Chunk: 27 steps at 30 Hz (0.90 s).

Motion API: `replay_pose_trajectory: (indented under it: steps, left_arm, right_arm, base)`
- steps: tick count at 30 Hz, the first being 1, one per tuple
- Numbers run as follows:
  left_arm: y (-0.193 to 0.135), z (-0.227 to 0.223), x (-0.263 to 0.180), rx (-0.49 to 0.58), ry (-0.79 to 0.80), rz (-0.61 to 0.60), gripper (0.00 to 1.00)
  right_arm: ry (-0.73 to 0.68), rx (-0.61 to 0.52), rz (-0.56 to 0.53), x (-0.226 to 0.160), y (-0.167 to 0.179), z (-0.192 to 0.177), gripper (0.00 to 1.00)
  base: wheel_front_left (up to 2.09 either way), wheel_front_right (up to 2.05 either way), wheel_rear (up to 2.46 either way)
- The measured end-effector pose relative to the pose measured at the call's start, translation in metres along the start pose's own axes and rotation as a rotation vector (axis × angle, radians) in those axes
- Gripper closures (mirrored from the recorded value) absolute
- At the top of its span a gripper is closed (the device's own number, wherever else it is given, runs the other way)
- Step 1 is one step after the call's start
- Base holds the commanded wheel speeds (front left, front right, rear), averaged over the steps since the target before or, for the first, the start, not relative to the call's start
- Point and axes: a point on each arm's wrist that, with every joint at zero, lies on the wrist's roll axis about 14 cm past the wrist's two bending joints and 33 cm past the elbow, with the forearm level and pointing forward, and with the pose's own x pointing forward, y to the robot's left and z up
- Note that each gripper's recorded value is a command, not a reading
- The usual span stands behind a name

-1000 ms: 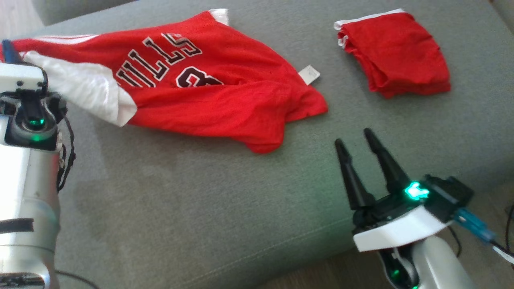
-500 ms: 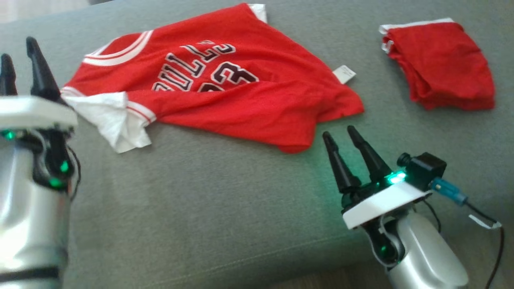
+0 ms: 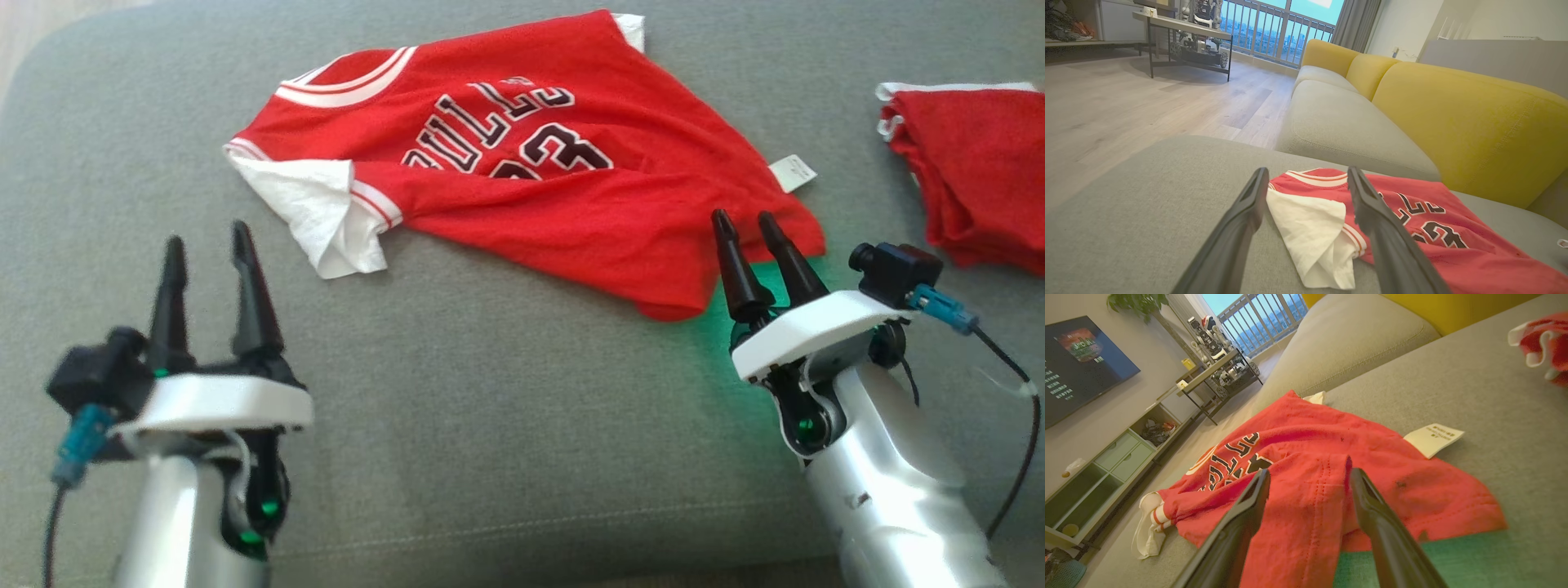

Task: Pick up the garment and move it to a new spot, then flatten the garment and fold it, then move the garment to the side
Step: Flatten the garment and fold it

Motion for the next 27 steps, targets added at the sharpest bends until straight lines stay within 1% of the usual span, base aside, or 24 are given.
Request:
replay_pose_trajectory:
  steps: [4,5,7,9,11,12,13,14,15,16,17,18,24,27]
  left_arm:
    - [0.000,-0.006,-0.013,0.004,0.020,0.006,0.00]
    - [0.001,-0.008,-0.015,0.007,0.027,0.008,0.00]
    - [0.001,-0.012,-0.019,0.007,0.041,0.008,0.00]
    - [-0.002,-0.016,-0.022,0.014,0.050,-0.003,0.00]
    - [-0.004,-0.016,-0.024,0.017,0.053,-0.009,0.00]
    - [-0.005,-0.017,-0.024,0.020,0.055,-0.011,0.00]
    - [-0.005,-0.017,-0.024,0.022,0.056,-0.013,0.00]
    - [-0.006,-0.017,-0.024,0.024,0.056,-0.014,0.00]
    - [-0.006,-0.017,-0.024,0.027,0.056,-0.015,0.00]
    - [-0.006,-0.017,-0.024,0.027,0.055,-0.015,0.00]
    - [-0.006,-0.017,-0.024,0.027,0.055,-0.015,0.00]
    - [-0.006,-0.017,-0.024,0.027,0.055,-0.015,0.00]
    - [-0.008,-0.017,-0.023,0.026,0.055,-0.018,0.00]
    - [-0.010,-0.023,-0.022,0.036,0.069,-0.026,0.00]
  right_arm:
    - [0.046,0.012,-0.011,0.006,-0.001,-0.013,0.00]
    - [0.055,0.022,-0.017,0.007,-0.002,-0.016,0.03]
    - [0.071,0.021,-0.023,0.008,-0.003,-0.021,0.02]
    - [0.079,0.023,-0.027,0.008,-0.004,-0.024,0.05]
    - [0.074,0.026,-0.029,0.010,-0.004,-0.023,0.22]
    - [0.069,0.028,-0.030,0.011,-0.004,-0.021,0.33]
    - [0.063,0.029,-0.029,0.013,-0.004,-0.018,0.41]
    - [0.057,0.029,-0.026,0.015,-0.003,-0.016,0.54]
    - [0.054,0.029,-0.023,0.015,-0.002,-0.015,0.61]
    - [0.053,0.029,-0.022,0.016,-0.001,-0.015,0.73]
    - [0.053,0.029,-0.022,0.015,-0.001,-0.014,0.91]
    - [0.052,0.028,-0.022,0.015,-0.001,-0.014,1.00]
    - [0.043,0.033,-0.031,0.014,-0.005,-0.011,1.00]
    - [-0.012,0.026,-0.048,0.015,-0.012,0.006,1.00]
  base:
    - [0.00,0.00,0.00]
    - [0.00,0.00,0.00]
    - [0.00,0.00,0.00]
    - [0.00,0.00,0.00]
    - [0.00,0.00,0.00]
    - [0.00,0.00,0.00]
    - [0.00,0.00,0.00]
    - [0.00,0.00,0.00]
    - [0.00,0.00,0.00]
    - [0.00,0.00,0.00]
    - [0.00,0.00,0.00]
    - [0.00,0.00,0.00]
    - [0.00,0.00,0.00]
    - [0.00,0.00,0.00]
